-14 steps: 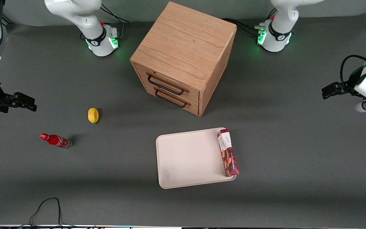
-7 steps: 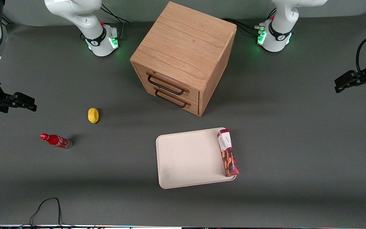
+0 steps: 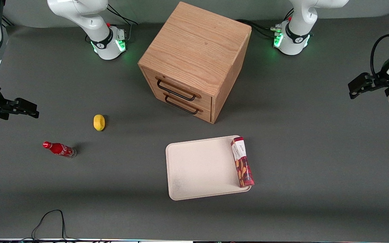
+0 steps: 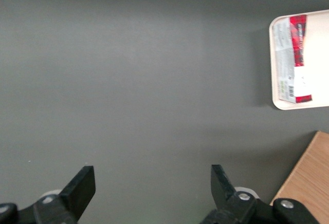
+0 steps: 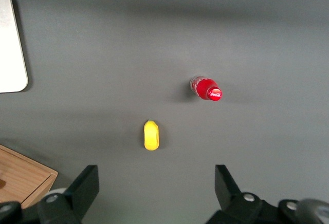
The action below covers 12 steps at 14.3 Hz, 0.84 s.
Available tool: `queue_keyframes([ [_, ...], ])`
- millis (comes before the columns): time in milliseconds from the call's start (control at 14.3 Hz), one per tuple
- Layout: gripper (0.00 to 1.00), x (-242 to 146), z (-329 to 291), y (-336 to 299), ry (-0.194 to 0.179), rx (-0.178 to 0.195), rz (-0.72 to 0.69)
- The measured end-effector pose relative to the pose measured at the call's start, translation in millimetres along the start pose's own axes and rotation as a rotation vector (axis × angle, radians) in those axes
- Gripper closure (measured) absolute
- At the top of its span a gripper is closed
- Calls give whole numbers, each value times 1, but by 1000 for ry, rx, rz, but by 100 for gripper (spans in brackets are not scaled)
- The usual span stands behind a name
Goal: Place red cookie box on tray
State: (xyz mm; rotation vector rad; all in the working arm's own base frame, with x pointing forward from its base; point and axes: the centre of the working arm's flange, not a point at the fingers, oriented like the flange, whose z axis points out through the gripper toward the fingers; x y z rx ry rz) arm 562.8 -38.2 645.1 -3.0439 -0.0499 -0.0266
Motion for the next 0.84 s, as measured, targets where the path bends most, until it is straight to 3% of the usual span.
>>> queue_keyframes([
  [488,0,8,-7,-23,16,9,-37],
  [837,0,-2,-7,-33,-51,12,-53],
])
